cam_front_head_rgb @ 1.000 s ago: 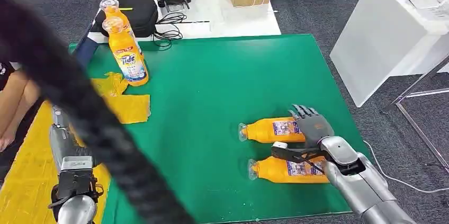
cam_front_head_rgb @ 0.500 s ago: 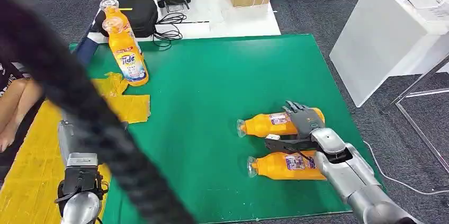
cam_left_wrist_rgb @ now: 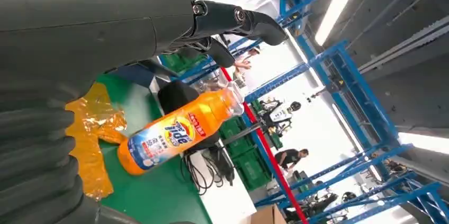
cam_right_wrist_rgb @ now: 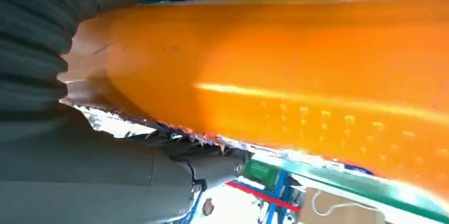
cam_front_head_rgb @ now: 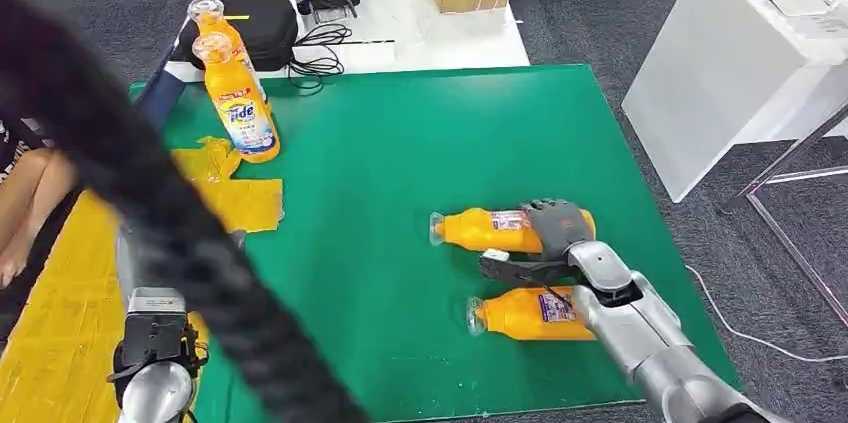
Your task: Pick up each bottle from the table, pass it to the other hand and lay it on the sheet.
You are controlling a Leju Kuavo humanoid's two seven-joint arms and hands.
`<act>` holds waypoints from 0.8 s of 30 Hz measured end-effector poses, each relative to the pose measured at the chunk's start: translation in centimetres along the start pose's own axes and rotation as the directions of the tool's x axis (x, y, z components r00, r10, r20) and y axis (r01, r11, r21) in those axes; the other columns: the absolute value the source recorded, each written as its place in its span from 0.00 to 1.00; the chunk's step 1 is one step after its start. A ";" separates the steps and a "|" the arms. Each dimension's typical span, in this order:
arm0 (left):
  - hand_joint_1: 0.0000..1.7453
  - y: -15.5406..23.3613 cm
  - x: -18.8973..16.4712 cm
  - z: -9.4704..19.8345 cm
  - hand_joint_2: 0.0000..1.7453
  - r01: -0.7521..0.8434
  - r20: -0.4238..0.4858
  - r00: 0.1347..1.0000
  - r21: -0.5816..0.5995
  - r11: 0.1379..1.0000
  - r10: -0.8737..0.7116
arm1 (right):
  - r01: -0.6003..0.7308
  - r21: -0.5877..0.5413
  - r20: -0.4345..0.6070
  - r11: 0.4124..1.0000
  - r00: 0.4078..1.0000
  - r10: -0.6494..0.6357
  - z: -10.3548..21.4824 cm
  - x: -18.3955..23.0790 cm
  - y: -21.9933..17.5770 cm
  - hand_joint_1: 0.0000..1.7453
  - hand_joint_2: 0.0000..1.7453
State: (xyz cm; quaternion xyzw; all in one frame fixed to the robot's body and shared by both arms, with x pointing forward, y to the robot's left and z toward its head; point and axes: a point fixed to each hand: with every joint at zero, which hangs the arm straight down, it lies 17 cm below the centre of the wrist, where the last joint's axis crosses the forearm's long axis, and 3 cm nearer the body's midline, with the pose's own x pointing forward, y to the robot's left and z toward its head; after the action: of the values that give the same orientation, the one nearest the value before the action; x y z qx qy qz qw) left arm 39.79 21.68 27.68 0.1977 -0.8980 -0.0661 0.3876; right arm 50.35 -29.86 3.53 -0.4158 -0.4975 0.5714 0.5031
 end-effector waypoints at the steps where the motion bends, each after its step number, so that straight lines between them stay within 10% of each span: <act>1: 0.00 -0.1 0.0 0.1 1.00 -0.002 -0.001 1.000 -0.003 1.000 0.002 | 0.022 -0.015 0.007 1.000 1.000 -0.022 0.0 0.7 -0.1 1.00 1.00; 8: 0.00 -0.6 -0.1 1.3 1.00 -0.036 -0.035 0.999 -0.037 0.999 0.035 | 0.304 -0.200 0.132 0.931 0.950 -0.281 0.1 9.2 -4.7 1.00 1.00; 14: 0.00 -1.7 0.0 1.7 1.00 -0.083 -0.048 0.996 -0.095 0.992 0.079 | 0.542 -0.355 0.303 0.762 0.838 -0.455 1.8 15.2 -11.3 1.00 1.00; 24: 0.00 -4.1 1.2 1.6 1.00 -0.164 -0.048 0.986 -0.168 0.972 0.159 | 0.725 -0.375 0.446 0.578 0.688 -0.573 3.5 18.5 -15.6 1.00 1.00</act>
State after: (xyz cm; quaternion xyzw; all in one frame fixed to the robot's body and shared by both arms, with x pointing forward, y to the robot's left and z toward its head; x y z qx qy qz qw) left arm 39.12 17.39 26.21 0.0911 -0.8952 -0.1078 0.4227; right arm 46.71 -12.13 19.92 -0.2385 -0.8160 0.2372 0.4702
